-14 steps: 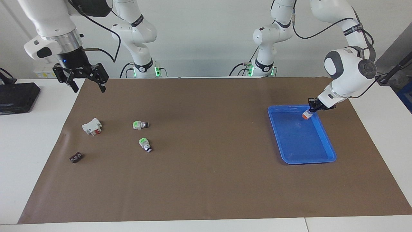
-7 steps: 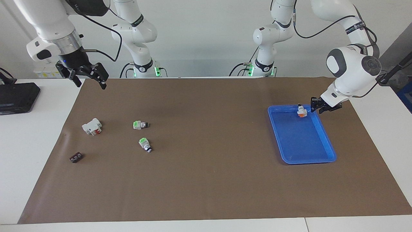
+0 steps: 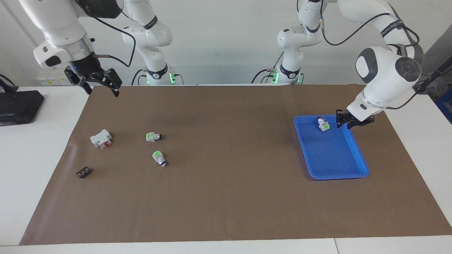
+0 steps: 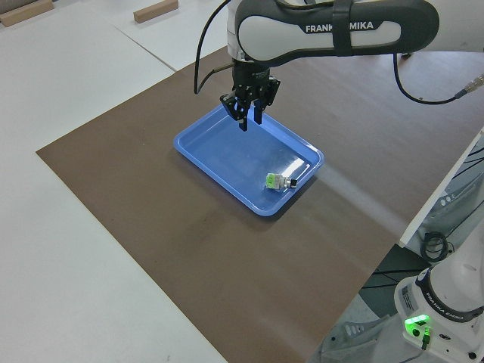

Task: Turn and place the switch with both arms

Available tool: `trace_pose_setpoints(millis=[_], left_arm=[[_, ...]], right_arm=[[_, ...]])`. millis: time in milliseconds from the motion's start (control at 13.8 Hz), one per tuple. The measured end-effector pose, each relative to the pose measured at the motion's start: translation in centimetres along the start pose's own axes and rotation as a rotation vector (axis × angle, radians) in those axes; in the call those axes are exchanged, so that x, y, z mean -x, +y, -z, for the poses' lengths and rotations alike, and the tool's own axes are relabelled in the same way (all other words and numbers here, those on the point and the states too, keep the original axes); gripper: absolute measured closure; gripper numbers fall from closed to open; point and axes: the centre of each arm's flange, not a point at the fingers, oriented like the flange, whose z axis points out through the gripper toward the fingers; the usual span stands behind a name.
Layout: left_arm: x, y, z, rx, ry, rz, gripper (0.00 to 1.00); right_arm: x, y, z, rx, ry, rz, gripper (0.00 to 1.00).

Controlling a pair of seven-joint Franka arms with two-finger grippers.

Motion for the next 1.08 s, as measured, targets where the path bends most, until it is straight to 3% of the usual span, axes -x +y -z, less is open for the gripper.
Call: trace_pose_setpoints(millis=[289, 578, 867, 940, 1084], left_arm=[[-1.3, 5.0, 2.9, -0.008, -0.018, 0.018, 0.59], [-0.7, 6.1, 7.1, 0.013, -0.01, 0.026, 0.59], [2.2, 5.6, 13.1, 0.001, 0.067, 0.054, 0.56], [3.4, 5.7, 14.6, -0.004, 0.088, 0.068, 0.52], [5.2, 6.1, 16.2, -0.01, 0.109, 0.102, 0.31]], right_arm=[[0.1, -0.5, 0.0, 0.0, 0.0, 0.009, 0.0], [0.1, -0.9, 0.0, 0.0, 0.0, 0.016, 0.0], [0.1, -0.8, 0.0, 0.0, -0.001, 0.015, 0.0], [0.1, -0.8, 0.0, 0.0, -0.001, 0.015, 0.0], [0.1, -0.8, -0.1, 0.0, -0.002, 0.015, 0.0]])
